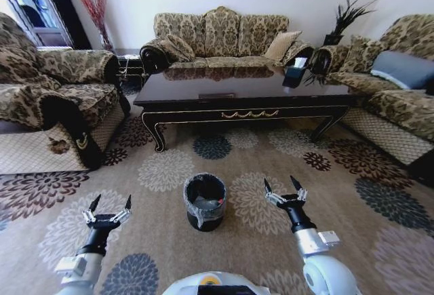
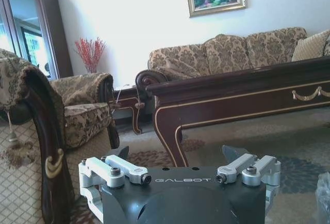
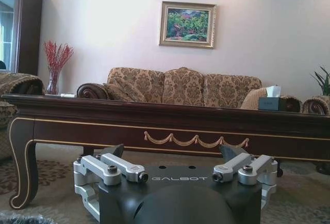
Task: Move to the front of the table and pick up the trash from the floor, then place it into the trash bin.
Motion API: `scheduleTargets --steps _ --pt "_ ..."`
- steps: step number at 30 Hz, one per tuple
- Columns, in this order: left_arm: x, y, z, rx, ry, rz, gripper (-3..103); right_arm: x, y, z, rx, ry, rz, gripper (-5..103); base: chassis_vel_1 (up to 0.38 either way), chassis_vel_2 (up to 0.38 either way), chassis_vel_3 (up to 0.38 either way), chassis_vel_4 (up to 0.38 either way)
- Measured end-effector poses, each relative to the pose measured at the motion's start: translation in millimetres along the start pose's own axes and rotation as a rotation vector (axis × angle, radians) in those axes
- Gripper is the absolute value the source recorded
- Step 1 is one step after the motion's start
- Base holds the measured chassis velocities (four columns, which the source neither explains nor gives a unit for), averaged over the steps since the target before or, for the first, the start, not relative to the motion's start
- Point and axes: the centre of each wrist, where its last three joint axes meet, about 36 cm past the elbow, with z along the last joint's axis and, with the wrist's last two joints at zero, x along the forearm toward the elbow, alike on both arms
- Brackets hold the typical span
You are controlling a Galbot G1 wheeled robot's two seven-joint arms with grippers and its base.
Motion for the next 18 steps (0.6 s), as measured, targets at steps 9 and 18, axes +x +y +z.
scheduleTargets --steps 9,18 --pt "-6.0 -2.7 -7.1 0.006 -0.014 -0.002 100 4.2 1.2 2.9 0.000 0.003 -0.003 100 0.000 0.000 0.000 0.000" --pt "-6.5 -3.2 -7.3 0.008 -0.012 -0.003 100 4.2 1.7 3.0 -0.002 0.003 0.000 100 0.000 0.000 0.000 0.000"
